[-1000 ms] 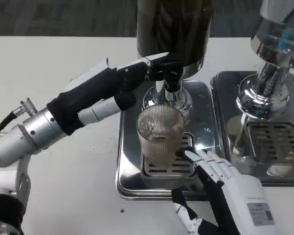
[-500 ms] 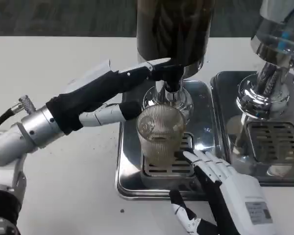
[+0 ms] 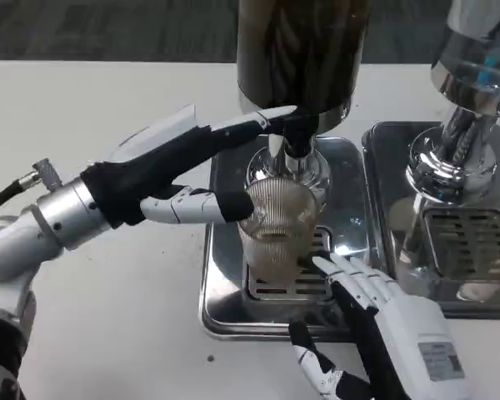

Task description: Grasp the cup under the faucet to collect the drink, then remove the cup.

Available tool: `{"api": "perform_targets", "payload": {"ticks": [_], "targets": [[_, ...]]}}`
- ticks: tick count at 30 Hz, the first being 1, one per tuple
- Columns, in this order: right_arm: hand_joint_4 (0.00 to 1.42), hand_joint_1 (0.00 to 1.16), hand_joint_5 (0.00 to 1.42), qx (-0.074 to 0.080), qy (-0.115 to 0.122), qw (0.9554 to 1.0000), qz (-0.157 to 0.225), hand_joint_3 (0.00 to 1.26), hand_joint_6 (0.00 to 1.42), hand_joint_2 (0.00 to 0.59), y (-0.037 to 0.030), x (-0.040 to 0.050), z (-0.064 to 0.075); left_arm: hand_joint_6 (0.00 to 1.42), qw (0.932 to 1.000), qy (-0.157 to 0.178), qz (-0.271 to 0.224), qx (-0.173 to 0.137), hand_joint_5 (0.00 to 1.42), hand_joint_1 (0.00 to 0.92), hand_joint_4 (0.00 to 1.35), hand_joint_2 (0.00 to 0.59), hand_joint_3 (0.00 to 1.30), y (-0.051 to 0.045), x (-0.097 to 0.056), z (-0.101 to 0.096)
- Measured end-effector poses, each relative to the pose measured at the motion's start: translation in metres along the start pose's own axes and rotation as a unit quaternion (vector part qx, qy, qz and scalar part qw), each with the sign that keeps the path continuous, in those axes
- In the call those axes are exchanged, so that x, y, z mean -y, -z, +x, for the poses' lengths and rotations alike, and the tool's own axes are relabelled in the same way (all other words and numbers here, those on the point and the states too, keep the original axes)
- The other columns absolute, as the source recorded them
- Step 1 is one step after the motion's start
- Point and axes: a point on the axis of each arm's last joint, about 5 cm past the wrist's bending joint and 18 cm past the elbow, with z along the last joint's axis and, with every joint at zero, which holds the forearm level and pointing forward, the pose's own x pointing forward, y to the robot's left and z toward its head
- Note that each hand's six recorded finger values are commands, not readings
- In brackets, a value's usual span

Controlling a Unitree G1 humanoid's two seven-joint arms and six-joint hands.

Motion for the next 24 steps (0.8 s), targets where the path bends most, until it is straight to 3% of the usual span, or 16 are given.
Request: {"api": "perform_targets", "payload": {"ticks": [24], "targets": [[0.17,0.47,0.15,-0.006,0.003,0.9999,0.008,0.24,0.18,0.436,0.0005,0.0005,-0.0001,0.07,0.9952,0.021,0.096,-0.001,0.09,0.000,0.03,0.065,0.12,-0.0055,-0.0032,0.0029]]}}
